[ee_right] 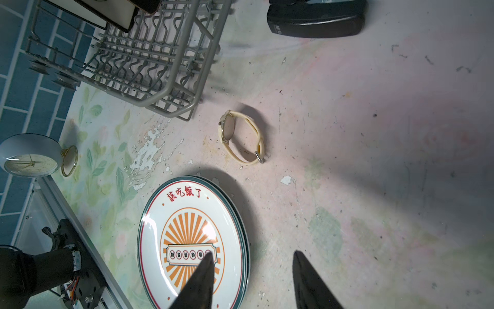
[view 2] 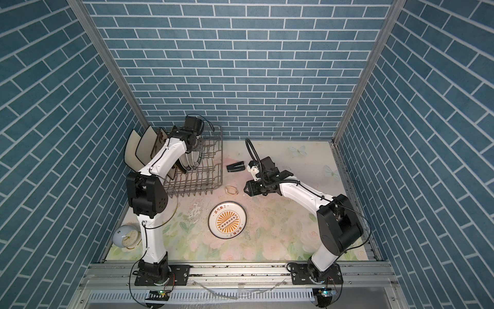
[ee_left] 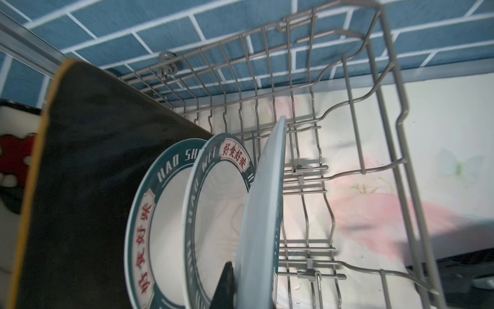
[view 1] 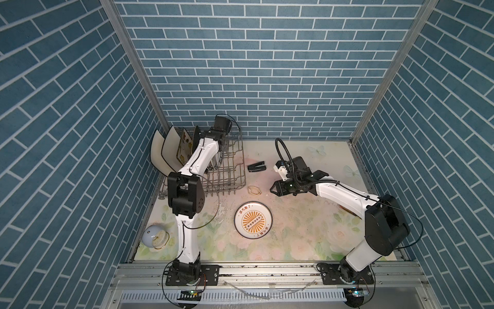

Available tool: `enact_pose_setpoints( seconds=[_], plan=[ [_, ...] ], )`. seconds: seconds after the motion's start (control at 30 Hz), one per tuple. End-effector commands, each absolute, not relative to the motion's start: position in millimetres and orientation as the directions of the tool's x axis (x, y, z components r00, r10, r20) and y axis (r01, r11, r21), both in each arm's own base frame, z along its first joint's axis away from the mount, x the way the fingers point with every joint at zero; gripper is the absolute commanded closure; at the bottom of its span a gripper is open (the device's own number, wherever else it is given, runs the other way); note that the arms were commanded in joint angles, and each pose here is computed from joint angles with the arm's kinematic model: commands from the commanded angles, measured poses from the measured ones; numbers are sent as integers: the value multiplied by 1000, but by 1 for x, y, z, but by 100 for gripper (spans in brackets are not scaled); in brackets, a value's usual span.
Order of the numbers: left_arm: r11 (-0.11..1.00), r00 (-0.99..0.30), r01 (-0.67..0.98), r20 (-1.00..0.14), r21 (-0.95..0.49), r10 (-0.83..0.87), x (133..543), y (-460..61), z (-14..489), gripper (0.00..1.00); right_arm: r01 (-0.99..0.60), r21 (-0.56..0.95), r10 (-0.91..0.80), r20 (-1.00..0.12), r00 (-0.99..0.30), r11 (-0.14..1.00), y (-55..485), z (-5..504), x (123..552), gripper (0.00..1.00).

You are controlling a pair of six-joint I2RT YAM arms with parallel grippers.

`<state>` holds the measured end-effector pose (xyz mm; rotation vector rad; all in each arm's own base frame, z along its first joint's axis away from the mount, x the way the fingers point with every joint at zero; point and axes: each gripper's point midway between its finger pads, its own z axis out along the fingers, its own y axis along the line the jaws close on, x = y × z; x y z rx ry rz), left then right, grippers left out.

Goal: Unload the plates from the dish rack
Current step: Pick up a plate from the dish rack, then place a plate on the plates.

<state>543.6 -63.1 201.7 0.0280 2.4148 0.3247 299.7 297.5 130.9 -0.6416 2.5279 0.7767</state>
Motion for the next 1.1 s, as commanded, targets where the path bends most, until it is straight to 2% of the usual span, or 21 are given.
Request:
enact_pose_setpoints(
  seconds=[0.0,0.3,0.57,0.7,1.07],
  plan=[
    [980,-719,-44,-688,193,103,535,-84,232,89,-555,376,-314,-536,-783,742,287,132,295,52],
    [997,-679,-8,-732,82,55,507,-97,274,90,-538,322,-307,-553,-775,779,265,133,288,52],
    [995,-667,88,-745,-48,22,459,-111,301,90,-513,291,-276,-583,-764,807,246,141,286,52],
    [979,-667,146,-745,-141,-8,429,-121,304,90,-505,291,-244,-616,-749,812,242,146,286,52],
    [939,-695,165,-711,-302,-107,348,-120,295,90,-512,314,-191,-675,-713,799,244,169,287,52]
  ],
)
